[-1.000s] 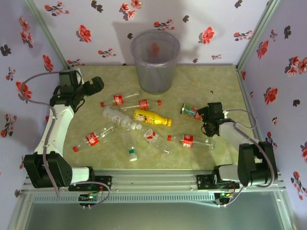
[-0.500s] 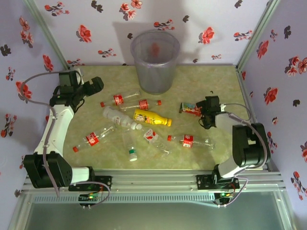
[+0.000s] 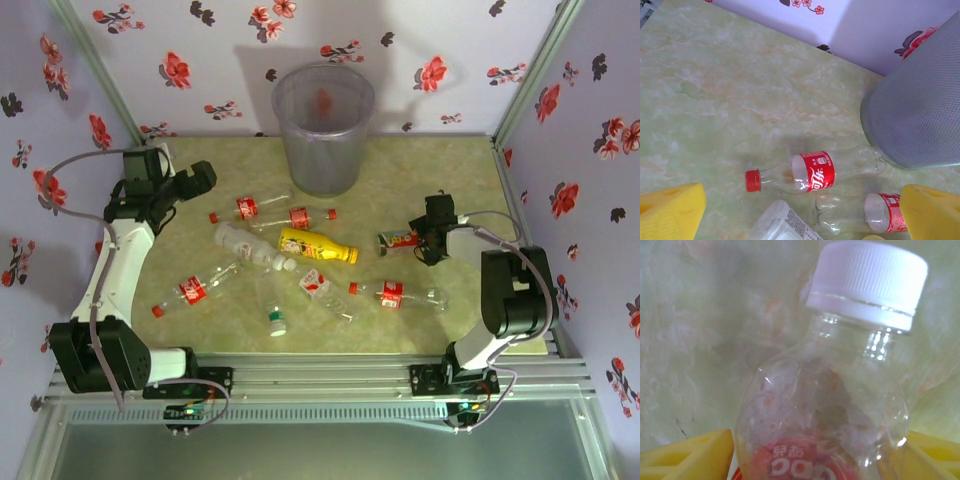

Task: Put the plastic bottles in the bin

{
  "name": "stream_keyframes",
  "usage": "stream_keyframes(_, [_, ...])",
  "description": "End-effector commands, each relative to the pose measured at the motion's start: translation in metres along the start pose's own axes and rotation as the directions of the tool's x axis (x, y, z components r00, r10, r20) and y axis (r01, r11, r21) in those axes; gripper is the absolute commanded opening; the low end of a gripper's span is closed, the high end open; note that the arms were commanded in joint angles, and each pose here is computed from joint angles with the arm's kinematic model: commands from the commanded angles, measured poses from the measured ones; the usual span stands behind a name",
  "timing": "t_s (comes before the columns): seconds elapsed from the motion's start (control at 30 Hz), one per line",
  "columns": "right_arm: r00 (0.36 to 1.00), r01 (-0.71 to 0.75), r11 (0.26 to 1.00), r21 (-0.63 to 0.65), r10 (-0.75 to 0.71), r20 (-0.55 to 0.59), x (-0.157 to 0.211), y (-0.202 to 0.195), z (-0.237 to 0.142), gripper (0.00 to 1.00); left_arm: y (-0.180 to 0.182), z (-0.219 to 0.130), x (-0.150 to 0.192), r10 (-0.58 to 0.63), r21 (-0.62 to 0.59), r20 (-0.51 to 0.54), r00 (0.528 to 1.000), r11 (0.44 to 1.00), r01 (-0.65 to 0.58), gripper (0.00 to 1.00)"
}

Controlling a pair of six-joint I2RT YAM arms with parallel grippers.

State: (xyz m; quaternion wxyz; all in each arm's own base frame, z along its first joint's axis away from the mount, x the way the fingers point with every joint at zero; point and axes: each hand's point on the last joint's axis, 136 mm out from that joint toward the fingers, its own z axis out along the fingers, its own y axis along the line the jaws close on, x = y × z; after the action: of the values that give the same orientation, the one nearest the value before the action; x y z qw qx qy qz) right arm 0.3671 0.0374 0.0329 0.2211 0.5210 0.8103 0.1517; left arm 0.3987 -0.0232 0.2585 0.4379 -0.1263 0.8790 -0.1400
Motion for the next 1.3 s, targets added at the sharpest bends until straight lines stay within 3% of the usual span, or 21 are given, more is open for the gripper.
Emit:
stream_keyframes(0.0, [0.999,0.015,0.995,-0.100,-0.010,0.054,-0.014,0.027,-0.010,0.74,0.003,-0.001,0.001,0.017,0.006,0.004,1.000,1.000,-0.017,1.00])
stream_keyframes(0.4, [0.993,0.091,0.953,-0.290,-0.064,0.101,-0.029,0.085,-0.088,0.61,0.005,0.005,0.006,0.010,0.000,-0.017,1.000,1.000,-0.010,1.00])
stream_keyframes(0.47, [0.991,0.111,0.946,-0.305,-0.082,0.105,-0.030,0.094,-0.098,0.62,0.005,0.005,0.006,0.008,-0.001,-0.018,1.000,1.000,-0.008,1.00])
stream_keyframes(0.53, [0.989,0.133,0.946,-0.295,-0.107,0.104,-0.030,0.097,-0.103,0.71,0.005,0.005,0.006,0.009,0.000,-0.018,1.000,1.000,-0.009,1.00])
stream_keyframes(0.6, [0.989,0.142,0.952,-0.271,-0.125,0.078,-0.026,0.094,-0.098,0.85,0.005,0.004,0.006,0.010,0.000,-0.017,1.000,1.000,-0.010,1.00])
stream_keyframes(0.7, [0.989,0.148,0.960,-0.236,-0.143,0.039,-0.013,0.090,-0.082,0.97,0.005,0.004,0.006,0.008,0.001,-0.017,1.000,1.000,-0.008,1.00])
stream_keyframes(1.27, [0.992,0.117,0.991,-0.070,-0.119,-0.029,0.021,0.051,-0.003,0.99,0.004,0.003,0.006,0.012,0.002,-0.013,1.000,1.000,-0.012,1.00])
